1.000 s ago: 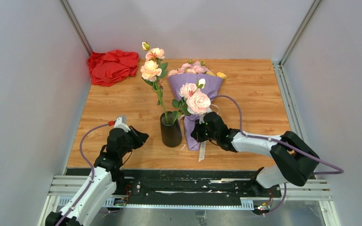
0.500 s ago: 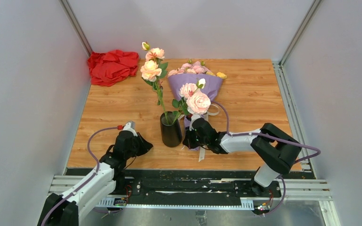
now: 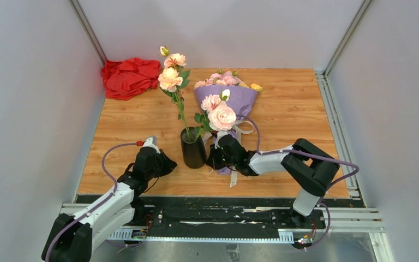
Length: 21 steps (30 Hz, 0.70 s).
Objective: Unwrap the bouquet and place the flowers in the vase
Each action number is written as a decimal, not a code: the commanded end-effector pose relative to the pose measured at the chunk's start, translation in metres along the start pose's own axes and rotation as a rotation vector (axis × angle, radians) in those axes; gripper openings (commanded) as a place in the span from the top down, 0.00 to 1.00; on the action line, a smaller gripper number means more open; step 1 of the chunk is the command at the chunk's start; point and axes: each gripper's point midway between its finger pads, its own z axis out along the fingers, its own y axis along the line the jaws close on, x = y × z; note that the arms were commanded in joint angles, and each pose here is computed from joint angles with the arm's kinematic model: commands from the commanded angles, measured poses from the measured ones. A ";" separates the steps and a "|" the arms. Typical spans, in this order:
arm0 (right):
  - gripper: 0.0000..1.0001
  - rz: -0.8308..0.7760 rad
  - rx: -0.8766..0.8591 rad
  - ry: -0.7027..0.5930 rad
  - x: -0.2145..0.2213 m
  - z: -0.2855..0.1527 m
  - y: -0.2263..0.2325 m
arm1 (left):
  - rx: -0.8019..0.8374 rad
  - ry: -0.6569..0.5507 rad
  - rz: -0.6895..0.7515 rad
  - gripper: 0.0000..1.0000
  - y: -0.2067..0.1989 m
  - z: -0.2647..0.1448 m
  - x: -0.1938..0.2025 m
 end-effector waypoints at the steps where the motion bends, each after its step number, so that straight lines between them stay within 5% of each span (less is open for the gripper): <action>1: 1.00 0.000 0.001 0.031 0.008 0.009 0.002 | 0.021 -0.045 0.015 1.00 -0.012 0.004 -0.016; 21: 1.00 -0.002 -0.017 0.039 0.003 0.033 0.006 | 0.007 -0.049 -0.025 1.00 -0.016 0.016 -0.023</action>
